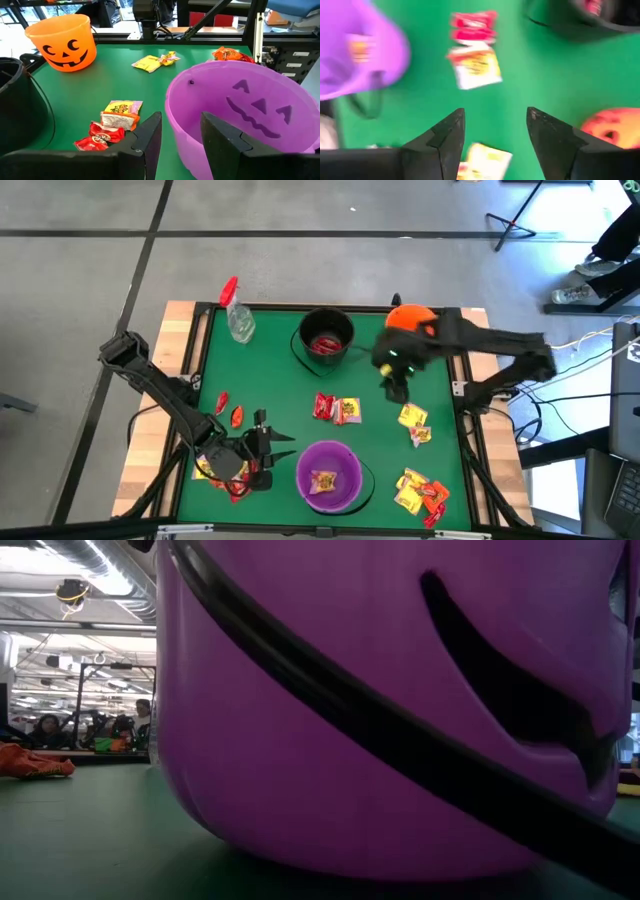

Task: Organize candy in baskets
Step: Put the yellow candy pack into the purple bucket

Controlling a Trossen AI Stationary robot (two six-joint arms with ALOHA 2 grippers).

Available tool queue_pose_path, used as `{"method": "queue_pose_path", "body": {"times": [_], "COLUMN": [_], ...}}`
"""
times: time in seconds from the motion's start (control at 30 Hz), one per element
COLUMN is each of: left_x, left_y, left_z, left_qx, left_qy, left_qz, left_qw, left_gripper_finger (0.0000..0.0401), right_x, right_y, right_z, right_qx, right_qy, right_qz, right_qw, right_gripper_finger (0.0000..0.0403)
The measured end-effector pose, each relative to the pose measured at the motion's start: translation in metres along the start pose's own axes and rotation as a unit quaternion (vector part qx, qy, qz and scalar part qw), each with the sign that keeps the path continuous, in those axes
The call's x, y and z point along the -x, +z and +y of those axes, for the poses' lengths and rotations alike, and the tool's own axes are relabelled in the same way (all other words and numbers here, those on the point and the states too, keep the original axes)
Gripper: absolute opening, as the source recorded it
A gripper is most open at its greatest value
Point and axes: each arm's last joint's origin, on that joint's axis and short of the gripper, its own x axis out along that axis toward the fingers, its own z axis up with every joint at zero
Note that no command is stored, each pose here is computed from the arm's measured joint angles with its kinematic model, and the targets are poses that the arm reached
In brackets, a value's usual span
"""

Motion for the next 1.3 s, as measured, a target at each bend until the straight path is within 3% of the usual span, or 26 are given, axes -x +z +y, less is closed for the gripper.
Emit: {"method": "queue_pose_path", "body": {"times": [0.2, 0.37, 0.57, 0.8, 1.03, 1.3], "left_x": [-0.004, -0.006, -0.007, -0.008, -0.009, -0.009], "left_y": [-0.005, -0.004, -0.004, -0.003, -0.003, -0.003], "left_z": [-0.002, 0.000, 0.001, 0.002, 0.003, 0.003], "left_qx": [-0.005, -0.002, -0.002, -0.001, 0.002, 0.011], "left_qy": [0.003, 0.008, 0.009, 0.011, 0.013, 0.011], "left_qz": [0.006, 0.006, 0.006, 0.007, 0.006, 0.007], "left_qw": [1.000, 1.000, 1.000, 1.000, 1.000, 1.000], "left_gripper_finger": [0.0126, 0.0126, 0.0126, 0.0126, 0.0126, 0.0126], "right_x": [0.042, 0.019, -0.047, -0.079, -0.107, -0.147], "right_y": [-0.049, -0.105, -0.170, -0.194, -0.202, -0.207], "right_z": [0.014, 0.012, 0.013, 0.032, 0.055, 0.068], "right_qx": [-0.050, -0.129, -0.214, -0.227, -0.193, -0.215], "right_qy": [0.017, 0.055, 0.119, 0.126, 0.064, -0.029], "right_qz": [-0.166, -0.239, -0.146, -0.054, 0.032, 0.120], "right_qw": [0.985, 0.961, 0.959, 0.964, 0.979, 0.969], "right_gripper_finger": [0.0202, 0.0202, 0.0202, 0.0202, 0.0202, 0.0202]}}
